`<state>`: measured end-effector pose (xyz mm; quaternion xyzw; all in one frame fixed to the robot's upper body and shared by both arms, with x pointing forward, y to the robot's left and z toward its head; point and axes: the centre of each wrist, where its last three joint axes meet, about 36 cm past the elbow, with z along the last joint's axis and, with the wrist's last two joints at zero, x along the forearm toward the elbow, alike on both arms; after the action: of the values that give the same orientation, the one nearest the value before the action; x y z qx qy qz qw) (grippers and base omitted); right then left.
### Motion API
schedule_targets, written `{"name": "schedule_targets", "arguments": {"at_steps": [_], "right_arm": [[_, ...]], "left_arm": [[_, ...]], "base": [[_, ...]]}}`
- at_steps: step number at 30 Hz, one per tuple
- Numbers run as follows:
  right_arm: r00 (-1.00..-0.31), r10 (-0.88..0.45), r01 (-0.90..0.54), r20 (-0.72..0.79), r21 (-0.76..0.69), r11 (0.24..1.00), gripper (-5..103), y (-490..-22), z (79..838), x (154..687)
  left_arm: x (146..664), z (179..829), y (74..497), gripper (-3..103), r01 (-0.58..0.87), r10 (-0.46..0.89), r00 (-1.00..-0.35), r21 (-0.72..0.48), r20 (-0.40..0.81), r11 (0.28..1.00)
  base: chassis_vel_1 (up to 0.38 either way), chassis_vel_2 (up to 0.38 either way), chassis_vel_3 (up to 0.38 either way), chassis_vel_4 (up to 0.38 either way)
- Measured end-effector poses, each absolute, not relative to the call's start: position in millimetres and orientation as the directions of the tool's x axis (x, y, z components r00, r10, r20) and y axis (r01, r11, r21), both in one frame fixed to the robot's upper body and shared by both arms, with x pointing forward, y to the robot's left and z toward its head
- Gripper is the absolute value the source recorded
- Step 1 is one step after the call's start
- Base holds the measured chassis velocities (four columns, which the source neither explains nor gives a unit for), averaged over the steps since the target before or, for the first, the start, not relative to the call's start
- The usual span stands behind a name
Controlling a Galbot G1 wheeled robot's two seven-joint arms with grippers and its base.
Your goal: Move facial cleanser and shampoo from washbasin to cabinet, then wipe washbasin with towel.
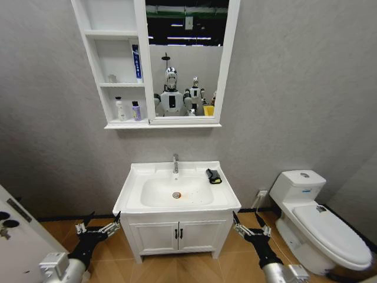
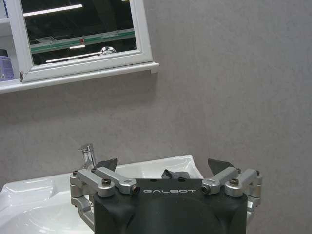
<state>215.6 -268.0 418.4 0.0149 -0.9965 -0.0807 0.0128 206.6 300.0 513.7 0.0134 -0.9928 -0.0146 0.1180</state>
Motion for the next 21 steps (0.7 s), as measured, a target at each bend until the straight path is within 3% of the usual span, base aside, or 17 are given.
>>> {"name": "schedule_targets", "arguments": {"at_steps": [17,21], "right_arm": [[-0.999,0.013,0.016,0.039,0.083,0.996,100,-262.5,424.1,214.0],[-0.994,0.044,0.054,0.102,0.1,0.994,100,-263.6,432.7,221.8]], "left_arm": [[207.2,513.3,300.0,100,-0.024,-0.03,-0.972,0.031,0.235,0.999],[207.2,513.3,300.1,100,-0.024,-0.03,-0.971,0.031,0.236,0.999]], "base": [[-0.215,0.216,0.221,-0.231],[-0.154,0.144,0.133,-0.051]]}}
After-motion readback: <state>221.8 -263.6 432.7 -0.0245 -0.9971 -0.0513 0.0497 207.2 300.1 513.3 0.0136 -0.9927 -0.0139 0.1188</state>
